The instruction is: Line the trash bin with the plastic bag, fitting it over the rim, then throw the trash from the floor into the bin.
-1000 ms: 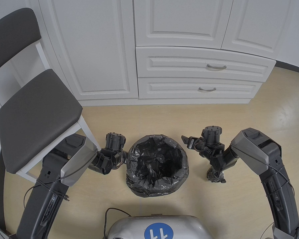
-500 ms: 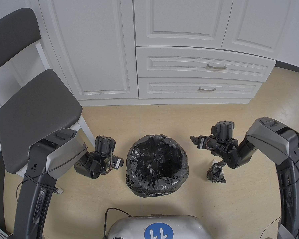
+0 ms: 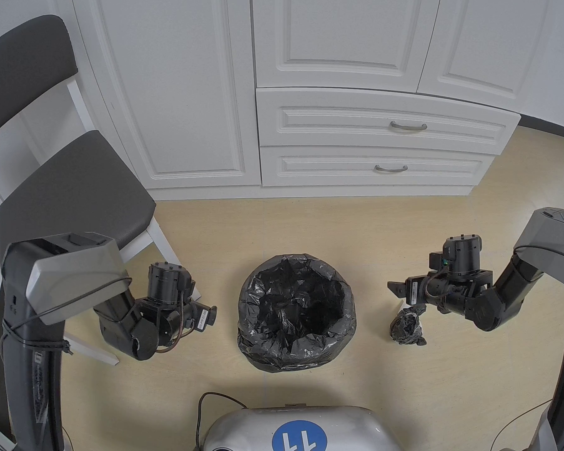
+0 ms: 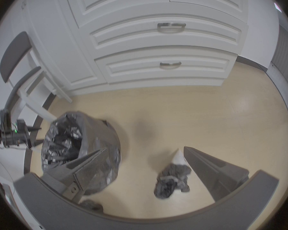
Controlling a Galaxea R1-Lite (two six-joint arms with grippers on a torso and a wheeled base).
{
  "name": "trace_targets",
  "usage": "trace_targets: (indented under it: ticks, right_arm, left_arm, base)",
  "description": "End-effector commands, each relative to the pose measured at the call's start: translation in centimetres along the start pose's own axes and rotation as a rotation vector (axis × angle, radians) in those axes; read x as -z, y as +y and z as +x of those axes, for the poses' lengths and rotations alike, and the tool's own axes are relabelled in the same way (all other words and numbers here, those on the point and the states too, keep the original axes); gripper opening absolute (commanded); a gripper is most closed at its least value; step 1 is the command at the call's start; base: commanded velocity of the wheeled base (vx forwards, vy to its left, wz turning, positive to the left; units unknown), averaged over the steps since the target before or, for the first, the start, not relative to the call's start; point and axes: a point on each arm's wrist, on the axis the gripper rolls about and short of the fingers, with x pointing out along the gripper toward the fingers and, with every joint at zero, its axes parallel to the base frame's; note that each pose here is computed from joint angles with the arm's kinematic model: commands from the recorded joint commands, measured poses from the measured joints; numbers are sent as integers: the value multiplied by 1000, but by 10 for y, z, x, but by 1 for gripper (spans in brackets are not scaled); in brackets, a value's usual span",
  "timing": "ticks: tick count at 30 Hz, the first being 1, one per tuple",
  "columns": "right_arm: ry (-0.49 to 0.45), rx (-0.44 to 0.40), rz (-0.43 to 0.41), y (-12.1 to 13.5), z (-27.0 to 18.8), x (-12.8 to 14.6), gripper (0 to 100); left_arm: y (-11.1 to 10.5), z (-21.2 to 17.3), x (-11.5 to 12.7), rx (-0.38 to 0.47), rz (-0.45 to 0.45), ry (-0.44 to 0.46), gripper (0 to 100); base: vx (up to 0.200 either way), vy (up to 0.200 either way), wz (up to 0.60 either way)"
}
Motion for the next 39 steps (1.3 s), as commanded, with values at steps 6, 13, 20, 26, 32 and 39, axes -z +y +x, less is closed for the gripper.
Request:
trace_targets:
  ticks: [6,13,20,26,32,39]
  right_arm:
    - [-15,21,-31,-14,-68,18,100]
    - [-54,59,-20,-18,-78,20,100]
    - [34,99,16,-29,-59,8,100]
    - [208,117,105,-26,-49,-13,100]
    - [372,153,152,-34,-10,-44,100]
    - [534,207,225,-68,81,6,100]
  left_arm:
    - [-7,-112,-17,75,-109,-153,100]
    - [-16,-168,-17,155,-150,-231,100]
    - [-8,-214,-28,210,-269,-344,100]
    - [-3,-218,-19,160,-286,-333,100]
    - [10,-234,-22,89,-327,-390,100]
    - [16,-250,-28,92,-316,-454,100]
  base:
    - [0,0,0]
    - [0,0,0]
    - [0,0,0]
    - [0,0,0]
    - [0,0,0]
    - [0,0,0]
